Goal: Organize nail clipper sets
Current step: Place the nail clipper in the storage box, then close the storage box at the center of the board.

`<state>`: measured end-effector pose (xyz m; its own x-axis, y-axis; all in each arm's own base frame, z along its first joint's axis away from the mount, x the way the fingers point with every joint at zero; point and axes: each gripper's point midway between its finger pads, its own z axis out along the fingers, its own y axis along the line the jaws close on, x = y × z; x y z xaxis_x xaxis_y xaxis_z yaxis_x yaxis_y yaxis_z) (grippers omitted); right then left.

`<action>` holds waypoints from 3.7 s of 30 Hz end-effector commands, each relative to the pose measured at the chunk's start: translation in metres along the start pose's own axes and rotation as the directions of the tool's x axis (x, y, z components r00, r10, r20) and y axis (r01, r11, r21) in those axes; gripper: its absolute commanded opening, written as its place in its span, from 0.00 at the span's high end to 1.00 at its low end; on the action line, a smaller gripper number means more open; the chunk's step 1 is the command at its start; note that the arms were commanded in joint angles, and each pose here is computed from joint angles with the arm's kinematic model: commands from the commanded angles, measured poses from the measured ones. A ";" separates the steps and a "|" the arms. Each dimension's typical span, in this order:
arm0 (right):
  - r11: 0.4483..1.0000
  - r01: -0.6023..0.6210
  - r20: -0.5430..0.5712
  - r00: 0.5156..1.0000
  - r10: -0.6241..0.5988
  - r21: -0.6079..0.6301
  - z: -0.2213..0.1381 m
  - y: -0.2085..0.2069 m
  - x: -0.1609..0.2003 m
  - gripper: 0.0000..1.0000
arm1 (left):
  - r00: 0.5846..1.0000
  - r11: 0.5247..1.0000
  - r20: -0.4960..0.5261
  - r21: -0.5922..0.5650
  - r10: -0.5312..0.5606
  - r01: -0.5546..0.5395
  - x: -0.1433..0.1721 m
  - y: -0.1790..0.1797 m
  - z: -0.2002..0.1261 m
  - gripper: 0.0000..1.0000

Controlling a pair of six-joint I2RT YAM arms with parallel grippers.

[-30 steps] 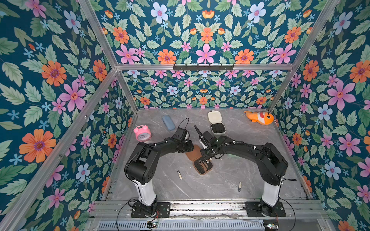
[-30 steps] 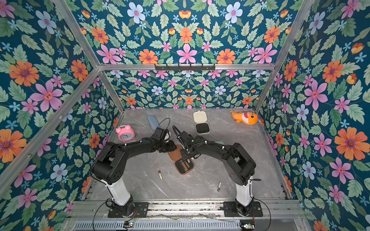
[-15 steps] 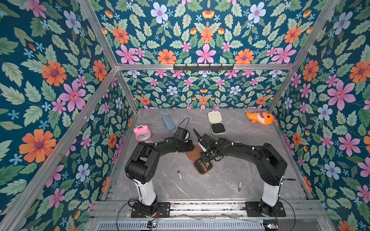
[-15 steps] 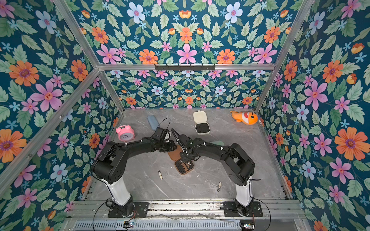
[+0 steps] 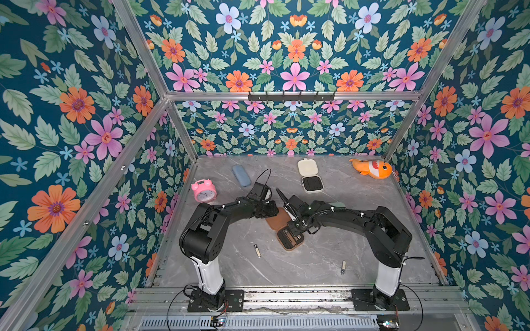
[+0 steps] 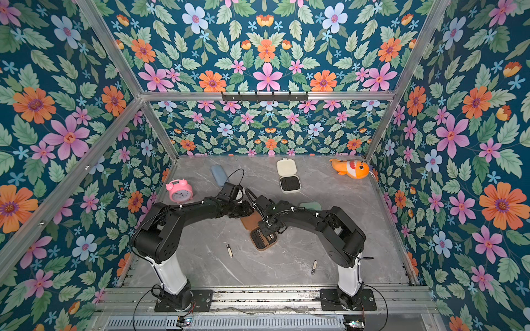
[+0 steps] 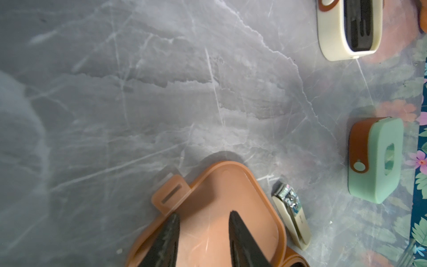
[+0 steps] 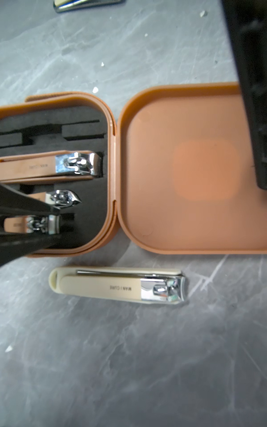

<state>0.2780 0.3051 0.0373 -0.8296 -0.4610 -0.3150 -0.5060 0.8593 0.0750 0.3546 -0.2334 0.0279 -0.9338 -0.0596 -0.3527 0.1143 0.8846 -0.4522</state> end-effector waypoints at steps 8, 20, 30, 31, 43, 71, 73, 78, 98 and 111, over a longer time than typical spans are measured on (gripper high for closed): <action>1.000 -0.009 -0.012 1.000 0.009 0.018 0.002 -0.002 0.000 0.79 | 0.996 0.995 -0.088 -0.099 -0.029 0.021 0.025 0.024 0.001 0.61; 0.998 -0.027 0.014 1.000 0.026 0.059 -0.004 -0.006 -0.013 0.74 | 0.996 0.995 -0.087 -0.096 -0.029 0.021 0.024 0.023 0.000 0.61; 0.999 -0.049 0.002 0.999 0.049 0.015 -0.003 0.000 -0.006 0.83 | 1.000 0.999 -0.028 -0.042 0.000 -0.001 -0.002 -0.004 -0.025 0.57; 0.999 -0.051 -0.003 0.999 0.051 0.015 -0.001 0.000 -0.005 0.84 | 1.000 0.999 -0.021 -0.037 0.004 -0.005 -0.005 -0.007 -0.029 0.56; 0.997 -0.072 0.022 0.997 0.072 -0.004 -0.015 0.003 -0.010 0.82 | 0.998 0.999 0.047 -0.003 -0.042 0.042 -0.014 0.018 -0.061 0.03; 0.920 -0.391 -0.122 0.912 0.393 0.033 0.002 -0.001 0.086 0.71 | 0.957 0.828 -0.068 0.487 -0.281 0.278 0.016 0.038 -0.025 0.13; 0.916 -0.400 -0.119 0.908 0.401 0.032 0.003 -0.002 0.082 0.71 | 0.960 0.826 -0.079 0.494 -0.269 0.272 0.018 0.035 -0.025 0.14; 0.903 -0.428 -0.112 0.897 0.427 0.015 0.005 -0.009 0.072 0.71 | 0.973 0.814 -0.025 0.542 -0.231 0.207 0.009 0.021 -0.038 0.14; 0.899 -0.428 -0.109 0.902 0.417 -0.097 0.018 -0.010 0.001 0.71 | 0.993 0.776 0.111 0.630 -0.030 -0.046 0.002 -0.054 -0.109 0.10; 0.817 -0.563 -0.154 0.824 0.545 -0.124 0.033 -0.017 -0.019 0.69 | 0.996 0.807 0.059 0.590 -0.062 0.015 0.011 -0.056 -0.076 0.20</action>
<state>0.3186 0.3311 0.0237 -0.9909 -0.0134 -0.1341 -0.0709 0.8981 0.4341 0.3032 -0.2488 0.1145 -0.9238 -0.1160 -0.3648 0.2862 0.4233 -0.8596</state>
